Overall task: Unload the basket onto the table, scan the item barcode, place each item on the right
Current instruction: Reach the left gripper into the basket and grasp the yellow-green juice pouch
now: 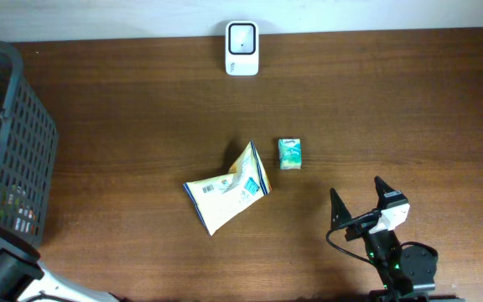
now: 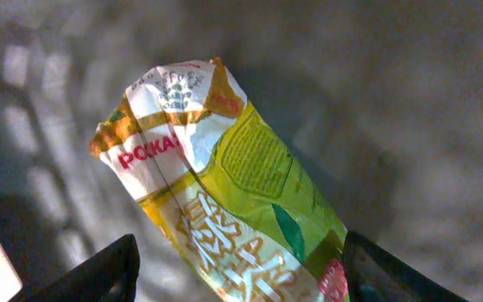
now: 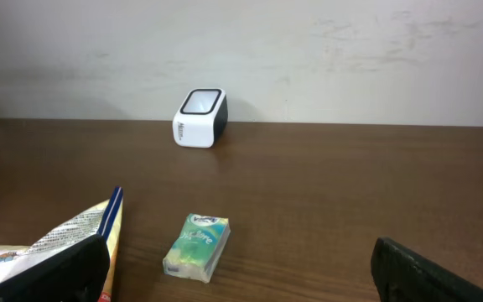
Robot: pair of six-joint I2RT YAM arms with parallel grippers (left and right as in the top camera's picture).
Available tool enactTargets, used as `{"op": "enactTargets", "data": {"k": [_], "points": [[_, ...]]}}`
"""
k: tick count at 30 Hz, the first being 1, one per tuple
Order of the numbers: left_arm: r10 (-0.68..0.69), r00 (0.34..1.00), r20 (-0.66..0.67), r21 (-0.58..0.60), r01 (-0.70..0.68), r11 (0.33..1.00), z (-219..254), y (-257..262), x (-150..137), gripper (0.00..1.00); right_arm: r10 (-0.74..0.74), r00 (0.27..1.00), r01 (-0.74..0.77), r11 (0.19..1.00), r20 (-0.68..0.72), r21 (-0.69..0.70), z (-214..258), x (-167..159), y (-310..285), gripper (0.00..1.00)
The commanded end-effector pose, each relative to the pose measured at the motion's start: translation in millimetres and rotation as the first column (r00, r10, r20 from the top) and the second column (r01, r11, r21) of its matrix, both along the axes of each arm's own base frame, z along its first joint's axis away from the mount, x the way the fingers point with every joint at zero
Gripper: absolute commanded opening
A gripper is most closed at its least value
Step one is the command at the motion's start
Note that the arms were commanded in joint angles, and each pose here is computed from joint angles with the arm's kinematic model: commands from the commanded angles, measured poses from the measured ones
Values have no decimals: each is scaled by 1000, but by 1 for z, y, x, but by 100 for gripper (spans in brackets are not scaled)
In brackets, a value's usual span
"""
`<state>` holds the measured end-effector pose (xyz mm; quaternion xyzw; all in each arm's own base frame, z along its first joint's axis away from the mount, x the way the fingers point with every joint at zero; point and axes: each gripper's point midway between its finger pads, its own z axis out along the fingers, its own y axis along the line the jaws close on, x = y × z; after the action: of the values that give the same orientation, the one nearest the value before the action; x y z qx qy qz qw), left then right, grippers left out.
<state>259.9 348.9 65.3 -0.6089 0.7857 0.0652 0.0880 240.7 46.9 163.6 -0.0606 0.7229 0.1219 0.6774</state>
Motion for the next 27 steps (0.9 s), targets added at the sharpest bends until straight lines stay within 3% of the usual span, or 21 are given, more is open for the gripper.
{"op": "enactTargets", "data": {"k": [1,3,10,16,20,21,23,24,27], "points": [[34,999,-12,70,-33,997,1,12,-4,67,10,1000,-10,1000,-5,3,-3,-1,2,99],[35,999,15,105,-36,994,3,21,2,41,10,1000,-10,1000,-5,3,-3,-1,2,99],[34,999,26,116,-36,993,3,23,5,2,10,1000,-10,1000,-5,3,-3,-1,2,99],[-32,993,115,106,20,994,24,24,26,0,10,1000,-10,1000,-5,3,-3,-1,2,99],[-28,996,88,76,22,997,22,17,20,0,10,1000,-10,1000,-5,3,-3,-1,2,99],[-20,999,51,69,16,997,16,15,12,2,10,1000,-10,1000,-5,3,-3,-1,2,99],[-1,1000,-22,78,3,997,5,14,-3,46,10,1000,-10,1000,-5,3,-3,-1,2,99],[3,999,-45,77,0,997,-2,13,-8,59,10,1000,-10,1000,-5,3,-3,-1,2,99],[3,997,-79,70,2,998,-19,12,-13,78,10,1000,-10,1000,-5,3,-3,-1,2,99]]}}
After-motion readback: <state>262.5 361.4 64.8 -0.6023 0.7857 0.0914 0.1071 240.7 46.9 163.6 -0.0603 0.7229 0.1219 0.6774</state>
